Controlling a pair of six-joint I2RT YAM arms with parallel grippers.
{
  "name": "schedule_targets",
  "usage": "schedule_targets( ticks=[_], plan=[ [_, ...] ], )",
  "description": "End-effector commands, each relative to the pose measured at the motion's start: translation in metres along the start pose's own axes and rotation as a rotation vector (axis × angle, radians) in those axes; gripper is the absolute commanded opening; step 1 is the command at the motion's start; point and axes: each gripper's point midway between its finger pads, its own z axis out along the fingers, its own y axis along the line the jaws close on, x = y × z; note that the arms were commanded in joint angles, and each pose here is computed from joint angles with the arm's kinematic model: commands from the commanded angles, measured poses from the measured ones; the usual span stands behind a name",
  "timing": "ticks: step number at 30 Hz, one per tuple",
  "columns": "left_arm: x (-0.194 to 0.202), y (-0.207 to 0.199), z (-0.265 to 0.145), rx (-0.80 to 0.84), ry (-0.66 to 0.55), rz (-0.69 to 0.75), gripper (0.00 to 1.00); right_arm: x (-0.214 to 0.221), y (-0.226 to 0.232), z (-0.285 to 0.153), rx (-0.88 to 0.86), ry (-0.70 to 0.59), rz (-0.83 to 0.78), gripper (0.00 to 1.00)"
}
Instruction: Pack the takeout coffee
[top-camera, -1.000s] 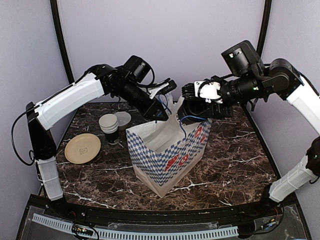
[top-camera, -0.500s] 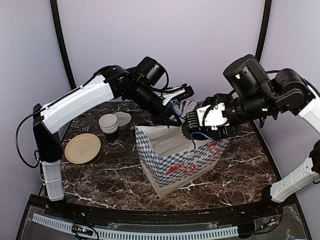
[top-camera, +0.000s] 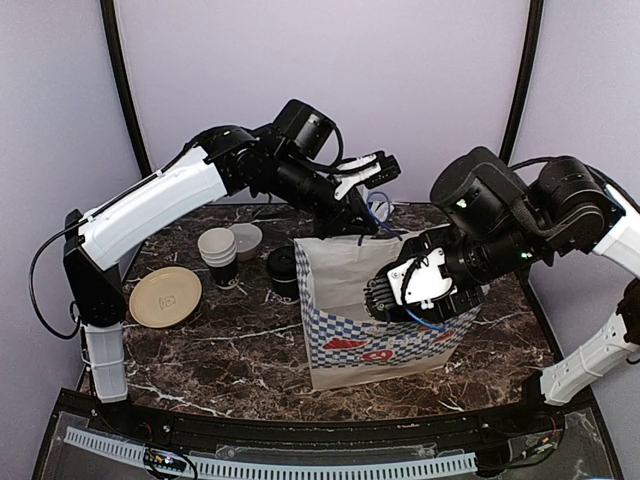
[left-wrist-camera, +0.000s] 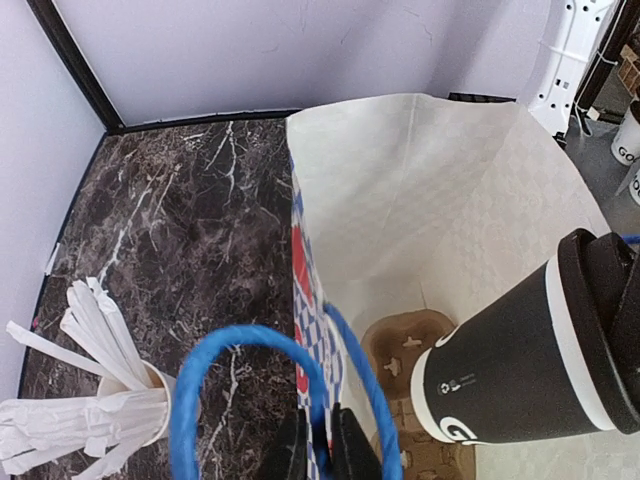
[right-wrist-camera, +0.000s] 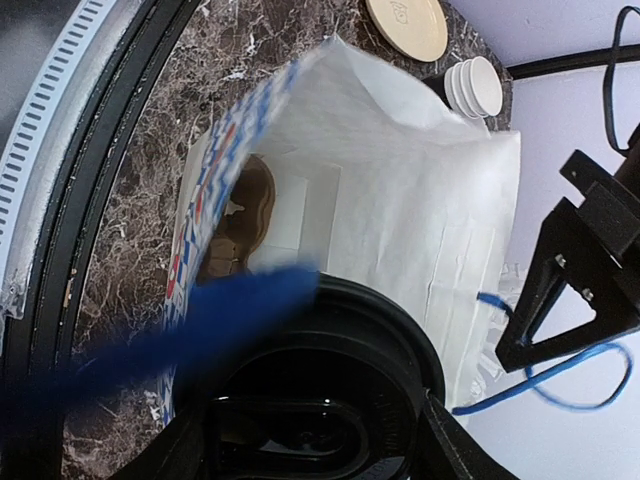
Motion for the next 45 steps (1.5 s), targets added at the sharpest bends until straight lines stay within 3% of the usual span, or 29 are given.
schedule_targets(
  ticks=[1,5,17,18,19,20,21,23,25,27,35,43,45],
  plan=[
    [-0.031,0.002,-0.028,-0.074,-0.081,0.072,0.13,-0.001,0.009,-0.002,-0.015,0.008,0.003,0.56],
    [-0.045,0.0,-0.044,-0.092,-0.138,0.106,0.01,0.005,-0.002,-0.001,0.06,0.043,-0.03,0.55],
    [-0.062,0.012,-0.061,-0.187,-0.19,0.151,0.0,0.014,0.004,0.011,0.075,0.07,-0.049,0.54],
    [-0.063,0.012,-0.062,-0.191,-0.192,0.146,0.07,0.013,0.001,0.009,0.086,0.067,-0.05,0.54],
    [-0.062,0.012,-0.062,-0.188,-0.189,0.145,0.23,0.013,-0.002,0.007,0.091,0.066,-0.046,0.54],
    [-0.062,0.012,-0.063,-0.192,-0.19,0.131,0.33,0.012,-0.003,0.006,0.092,0.065,-0.042,0.54],
    [-0.059,0.014,-0.06,-0.197,-0.186,0.117,0.51,0.012,-0.003,0.005,0.091,0.065,-0.039,0.54],
    [-0.052,0.016,-0.056,-0.204,-0.172,0.092,0.7,0.014,-0.002,0.005,0.093,0.069,-0.036,0.54],
    [-0.045,0.012,-0.05,-0.178,-0.159,0.084,0.79,0.016,-0.002,0.005,0.099,0.075,-0.038,0.54],
    [-0.038,0.004,-0.044,-0.128,-0.138,0.075,0.81,0.015,-0.003,0.005,0.103,0.074,-0.037,0.54],
    [0.002,-0.018,-0.034,-0.013,-0.004,-0.038,0.78,0.012,-0.011,0.001,0.125,0.072,-0.032,0.54],
    [0.039,-0.016,-0.001,0.019,0.126,-0.083,0.56,0.013,-0.011,-0.001,0.129,0.067,-0.021,0.54],
    [0.038,-0.015,0.001,0.021,0.123,-0.074,0.45,0.014,-0.01,-0.001,0.127,0.07,-0.024,0.54]
  ],
)
